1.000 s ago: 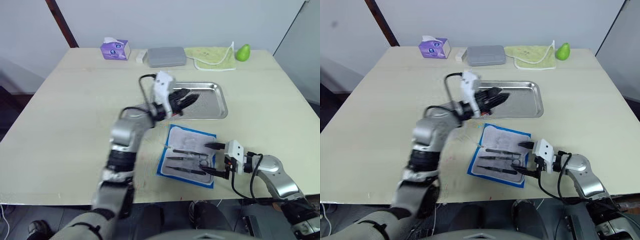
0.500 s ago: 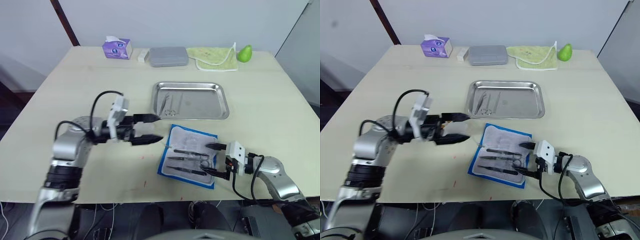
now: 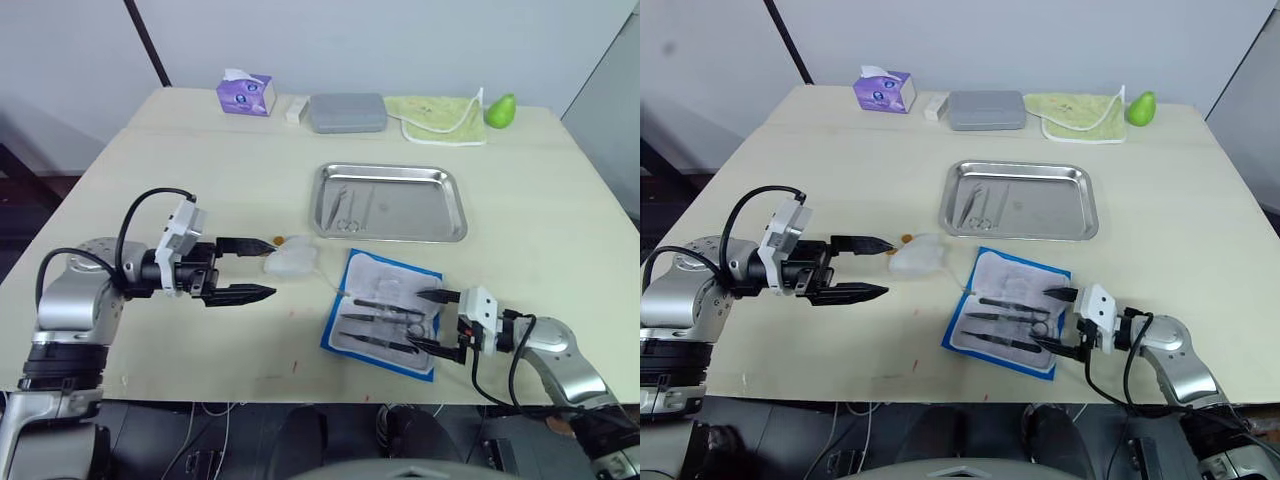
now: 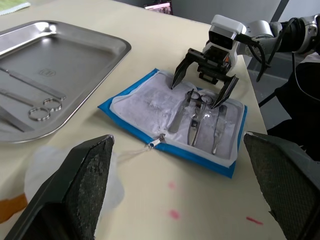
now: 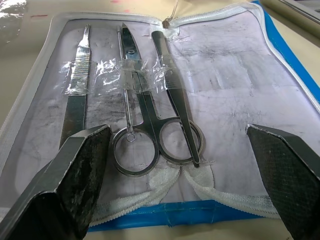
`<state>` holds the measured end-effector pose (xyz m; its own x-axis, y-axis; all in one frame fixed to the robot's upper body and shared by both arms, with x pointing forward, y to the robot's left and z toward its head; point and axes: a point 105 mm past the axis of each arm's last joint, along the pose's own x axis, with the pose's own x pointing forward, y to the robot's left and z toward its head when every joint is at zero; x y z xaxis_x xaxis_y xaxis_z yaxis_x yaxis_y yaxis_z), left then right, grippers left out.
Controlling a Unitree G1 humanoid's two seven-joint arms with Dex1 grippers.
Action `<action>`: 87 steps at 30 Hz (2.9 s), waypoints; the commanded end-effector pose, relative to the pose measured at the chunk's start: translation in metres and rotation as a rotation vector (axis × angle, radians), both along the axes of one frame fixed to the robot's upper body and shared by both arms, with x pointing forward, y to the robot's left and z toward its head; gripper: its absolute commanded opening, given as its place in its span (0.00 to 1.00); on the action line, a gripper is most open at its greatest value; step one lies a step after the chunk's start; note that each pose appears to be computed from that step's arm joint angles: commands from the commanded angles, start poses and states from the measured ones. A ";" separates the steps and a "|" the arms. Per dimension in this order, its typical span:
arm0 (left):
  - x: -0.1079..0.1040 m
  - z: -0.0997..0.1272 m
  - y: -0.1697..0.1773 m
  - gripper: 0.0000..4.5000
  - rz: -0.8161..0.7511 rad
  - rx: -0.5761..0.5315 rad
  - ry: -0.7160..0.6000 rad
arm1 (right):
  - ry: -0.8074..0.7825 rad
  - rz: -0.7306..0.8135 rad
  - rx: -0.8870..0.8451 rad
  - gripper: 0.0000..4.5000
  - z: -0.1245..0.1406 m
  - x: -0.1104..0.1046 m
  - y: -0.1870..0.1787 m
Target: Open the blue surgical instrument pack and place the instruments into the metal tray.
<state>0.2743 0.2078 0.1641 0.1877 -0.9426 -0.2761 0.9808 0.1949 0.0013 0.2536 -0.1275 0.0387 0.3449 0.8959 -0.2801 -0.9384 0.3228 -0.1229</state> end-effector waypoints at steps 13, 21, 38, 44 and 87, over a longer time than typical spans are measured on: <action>0.023 -0.024 -0.087 0.69 -0.202 0.153 -0.139 | 0.210 -0.046 -0.144 1.00 -0.051 -0.023 -0.016; 0.024 -0.048 -0.109 0.43 -0.329 0.198 -0.153 | 0.208 -0.062 -0.139 1.00 -0.050 -0.024 -0.016; 0.040 -0.077 -0.135 0.43 -0.370 0.302 -0.175 | 0.208 -0.077 -0.134 1.00 -0.057 -0.024 -0.013; 0.039 -0.084 -0.140 0.43 -0.387 0.336 -0.168 | 0.208 -0.075 -0.134 1.00 -0.058 -0.024 -0.012; 0.045 -0.047 -0.128 0.01 -0.393 0.510 -0.160 | 0.273 -0.038 -0.237 1.00 -0.087 -0.031 0.005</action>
<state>0.3161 0.0816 0.0996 -0.0945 -0.6990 -0.7088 0.9699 -0.2250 0.0926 0.2594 -0.1083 0.0368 0.3696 0.8938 -0.2541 -0.9287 0.3463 -0.1328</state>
